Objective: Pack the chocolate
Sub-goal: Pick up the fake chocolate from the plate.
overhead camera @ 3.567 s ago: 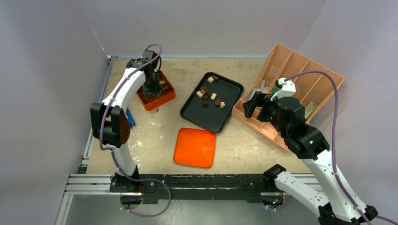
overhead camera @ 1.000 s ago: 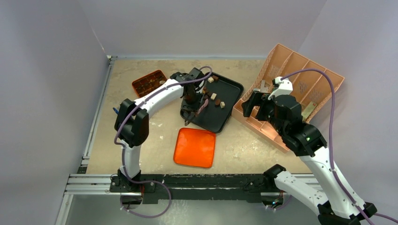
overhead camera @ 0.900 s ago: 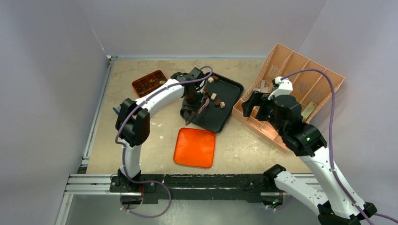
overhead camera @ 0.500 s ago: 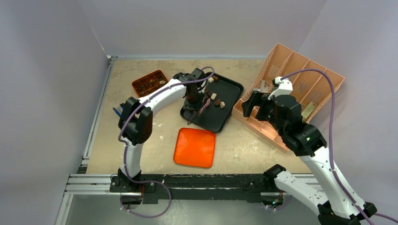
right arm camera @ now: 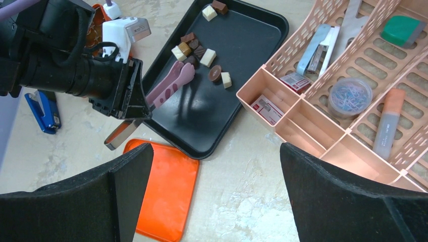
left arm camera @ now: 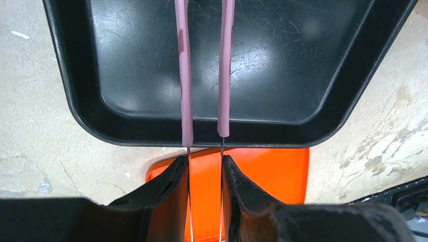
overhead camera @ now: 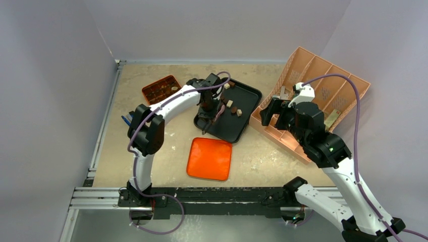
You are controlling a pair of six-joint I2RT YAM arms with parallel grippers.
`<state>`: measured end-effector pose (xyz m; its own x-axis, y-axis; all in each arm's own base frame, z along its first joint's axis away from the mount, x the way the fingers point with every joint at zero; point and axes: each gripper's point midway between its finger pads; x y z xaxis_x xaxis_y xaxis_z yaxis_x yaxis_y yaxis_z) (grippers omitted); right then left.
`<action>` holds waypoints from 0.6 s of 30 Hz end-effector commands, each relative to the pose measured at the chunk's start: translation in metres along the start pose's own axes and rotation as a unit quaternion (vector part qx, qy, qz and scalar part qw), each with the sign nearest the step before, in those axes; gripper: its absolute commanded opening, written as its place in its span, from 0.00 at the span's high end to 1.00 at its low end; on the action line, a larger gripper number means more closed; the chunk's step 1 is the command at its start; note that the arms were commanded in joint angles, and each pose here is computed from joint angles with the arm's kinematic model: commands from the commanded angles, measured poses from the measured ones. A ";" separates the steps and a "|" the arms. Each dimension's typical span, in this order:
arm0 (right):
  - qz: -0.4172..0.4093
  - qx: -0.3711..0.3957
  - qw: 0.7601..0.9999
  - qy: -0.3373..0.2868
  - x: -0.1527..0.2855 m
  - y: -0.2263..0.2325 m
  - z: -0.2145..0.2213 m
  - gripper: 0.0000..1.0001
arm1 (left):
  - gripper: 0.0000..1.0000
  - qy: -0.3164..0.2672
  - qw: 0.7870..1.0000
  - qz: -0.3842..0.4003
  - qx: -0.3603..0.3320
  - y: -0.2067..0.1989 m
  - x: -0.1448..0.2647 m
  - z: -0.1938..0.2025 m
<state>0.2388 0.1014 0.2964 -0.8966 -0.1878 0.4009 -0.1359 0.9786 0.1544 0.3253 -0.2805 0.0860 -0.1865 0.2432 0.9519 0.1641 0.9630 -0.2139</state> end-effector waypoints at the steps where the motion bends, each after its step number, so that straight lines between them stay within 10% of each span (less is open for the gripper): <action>1: -0.005 -0.010 1.000 -0.022 0.003 0.003 -0.012 0.03 | 0.78 -0.069 0.997 0.027 0.002 -0.017 0.042 -0.024; 18: -0.010 -0.010 1.000 -0.018 0.002 0.005 -0.012 0.03 | 0.81 -0.126 0.991 -0.011 0.044 0.017 0.095 -0.032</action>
<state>0.2391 0.1018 0.2959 -0.8957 -0.1881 0.4030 -0.1348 0.9784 0.1570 0.3320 -0.2638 0.1459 -0.3408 0.2438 0.9080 0.1258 0.9689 -0.2129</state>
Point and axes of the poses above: each gripper's point midway between its finger pads, its own x axis back along the fingers, its own y axis along the line the jaws close on, z = x × y, and after that the axes turned 9 degrees about x, right-handed
